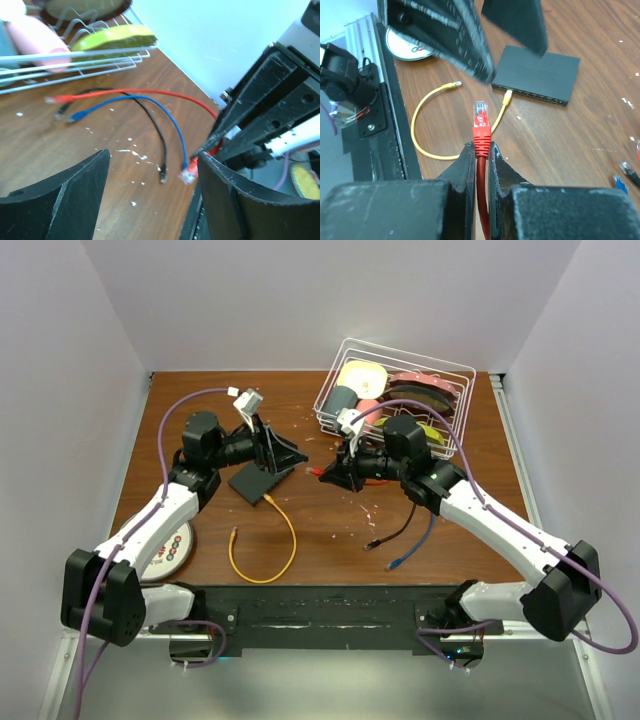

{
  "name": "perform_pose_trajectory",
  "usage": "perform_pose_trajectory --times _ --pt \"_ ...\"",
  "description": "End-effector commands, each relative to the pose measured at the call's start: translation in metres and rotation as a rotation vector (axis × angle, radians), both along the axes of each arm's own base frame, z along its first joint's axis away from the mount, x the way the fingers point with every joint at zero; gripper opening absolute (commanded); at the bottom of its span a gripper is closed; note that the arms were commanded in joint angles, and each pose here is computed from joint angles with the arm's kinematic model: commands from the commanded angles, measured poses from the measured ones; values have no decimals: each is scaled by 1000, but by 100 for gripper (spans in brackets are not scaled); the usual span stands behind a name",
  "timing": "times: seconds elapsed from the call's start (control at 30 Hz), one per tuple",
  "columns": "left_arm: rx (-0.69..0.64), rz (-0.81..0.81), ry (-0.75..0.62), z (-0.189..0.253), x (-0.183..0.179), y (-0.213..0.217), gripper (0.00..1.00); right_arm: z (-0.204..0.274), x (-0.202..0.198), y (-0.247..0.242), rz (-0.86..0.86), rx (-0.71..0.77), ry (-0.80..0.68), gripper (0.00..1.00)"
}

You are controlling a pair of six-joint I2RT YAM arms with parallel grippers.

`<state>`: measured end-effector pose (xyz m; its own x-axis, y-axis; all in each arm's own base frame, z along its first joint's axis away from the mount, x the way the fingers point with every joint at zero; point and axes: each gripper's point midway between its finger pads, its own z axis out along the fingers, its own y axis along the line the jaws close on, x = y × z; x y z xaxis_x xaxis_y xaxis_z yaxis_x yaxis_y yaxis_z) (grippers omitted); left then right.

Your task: Insert the plug into the switch port

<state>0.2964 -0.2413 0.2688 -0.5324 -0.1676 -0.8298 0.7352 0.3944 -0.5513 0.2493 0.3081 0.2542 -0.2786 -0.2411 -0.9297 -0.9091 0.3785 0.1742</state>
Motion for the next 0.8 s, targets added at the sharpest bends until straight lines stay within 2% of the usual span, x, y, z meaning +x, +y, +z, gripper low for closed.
perform_pose_trajectory --times 0.0,0.47,0.57,0.63,0.67,0.77 --pt "-66 -92 -12 15 -11 -6 74 33 22 7 -61 60 -109 0" --pt "-78 -131 47 0 -8 -12 66 48 24 17 -55 95 -137 0" --pt "-89 -144 40 2 -9 -13 59 49 23 18 -59 107 -114 0" --pt "-98 -161 46 2 -12 -13 45 47 22 19 -56 108 -110 0" --pt "-106 -168 30 5 -12 -14 29 45 23 19 -59 106 -105 0" --pt "-124 -192 21 10 -16 -15 0 43 24 21 -63 106 -101 0"
